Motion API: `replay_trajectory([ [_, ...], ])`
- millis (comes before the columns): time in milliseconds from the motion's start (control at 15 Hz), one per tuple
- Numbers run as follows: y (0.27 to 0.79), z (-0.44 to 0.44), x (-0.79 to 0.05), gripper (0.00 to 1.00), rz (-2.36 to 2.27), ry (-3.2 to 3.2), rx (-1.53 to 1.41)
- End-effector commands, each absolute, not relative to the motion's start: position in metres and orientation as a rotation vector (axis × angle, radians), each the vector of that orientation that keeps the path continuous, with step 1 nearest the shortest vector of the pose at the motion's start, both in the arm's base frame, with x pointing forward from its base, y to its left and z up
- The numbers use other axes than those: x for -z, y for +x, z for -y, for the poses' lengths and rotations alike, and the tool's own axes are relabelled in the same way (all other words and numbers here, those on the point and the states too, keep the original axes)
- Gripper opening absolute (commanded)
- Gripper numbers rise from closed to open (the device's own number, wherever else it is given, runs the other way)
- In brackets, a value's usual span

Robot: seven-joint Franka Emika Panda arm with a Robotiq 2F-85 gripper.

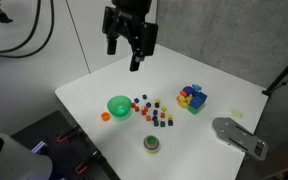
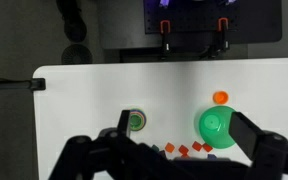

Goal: Pick up the orange bowl and stack it into the stacked bowls on the right

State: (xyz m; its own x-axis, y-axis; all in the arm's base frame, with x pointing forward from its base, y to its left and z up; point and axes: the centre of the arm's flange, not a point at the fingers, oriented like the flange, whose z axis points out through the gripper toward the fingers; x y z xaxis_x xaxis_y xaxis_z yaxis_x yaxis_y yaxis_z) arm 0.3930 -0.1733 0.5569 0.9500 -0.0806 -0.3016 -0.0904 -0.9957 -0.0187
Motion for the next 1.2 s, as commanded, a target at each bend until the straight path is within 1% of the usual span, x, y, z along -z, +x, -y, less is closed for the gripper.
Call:
replay_trajectory([
  [0,0.393,0.173,-0.557,1.00,-0.135,-3.071,-0.471],
  [267,0.392,0.171,-0.556,1.00,-0.126,-3.084,-0.457],
  [733,0.382,0.137,-0.538,1.00,0.016,-3.120,-0.306],
  [1133,0.357,0.117,-0.495,1.00,0.121,-3.114,-0.218],
])
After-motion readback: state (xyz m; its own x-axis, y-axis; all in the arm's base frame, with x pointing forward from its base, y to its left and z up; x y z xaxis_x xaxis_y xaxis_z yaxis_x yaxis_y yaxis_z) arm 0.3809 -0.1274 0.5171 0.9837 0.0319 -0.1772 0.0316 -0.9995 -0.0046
